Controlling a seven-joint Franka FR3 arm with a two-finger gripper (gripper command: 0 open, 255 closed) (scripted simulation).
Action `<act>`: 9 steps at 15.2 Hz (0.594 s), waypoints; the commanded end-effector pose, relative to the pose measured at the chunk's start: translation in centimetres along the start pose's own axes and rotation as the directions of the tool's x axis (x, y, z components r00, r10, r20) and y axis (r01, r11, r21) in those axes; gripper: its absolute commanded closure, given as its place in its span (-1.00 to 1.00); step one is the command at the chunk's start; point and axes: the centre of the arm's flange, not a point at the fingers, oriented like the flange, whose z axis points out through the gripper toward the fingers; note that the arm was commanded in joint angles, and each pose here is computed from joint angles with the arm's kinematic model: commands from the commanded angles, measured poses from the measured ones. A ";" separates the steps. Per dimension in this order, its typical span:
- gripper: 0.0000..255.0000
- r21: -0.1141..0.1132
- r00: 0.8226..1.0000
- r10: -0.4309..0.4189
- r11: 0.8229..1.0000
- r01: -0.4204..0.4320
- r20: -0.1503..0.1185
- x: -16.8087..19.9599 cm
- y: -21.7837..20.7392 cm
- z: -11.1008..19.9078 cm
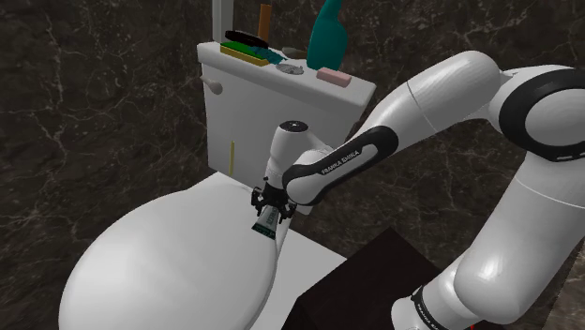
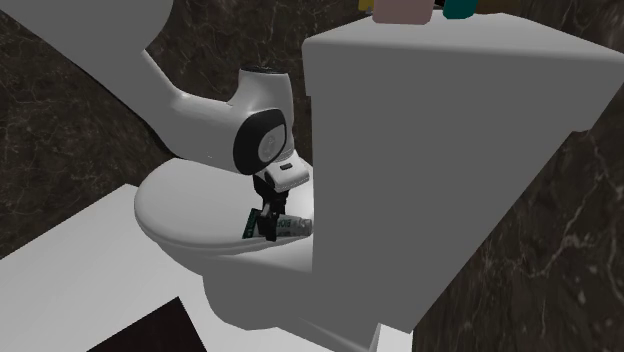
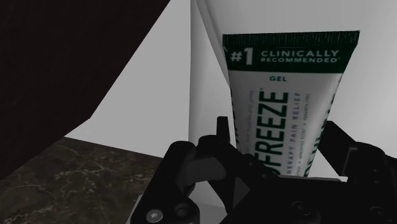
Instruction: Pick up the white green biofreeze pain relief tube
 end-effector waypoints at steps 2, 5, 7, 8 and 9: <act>1.00 0.000 1.000 -0.001 1.000 0.001 0.001 -0.1 0.0 0.1; 1.00 0.000 1.000 -0.001 1.000 0.001 0.001 0.0 0.0 -0.5; 1.00 0.000 1.000 -0.001 1.000 0.001 0.001 -0.1 -0.1 -1.5; 1.00 0.000 1.000 -0.001 1.000 0.001 0.001 -0.1 -0.1 -2.0; 1.00 0.000 1.000 -0.001 1.000 0.001 0.001 -0.1 -0.1 -2.6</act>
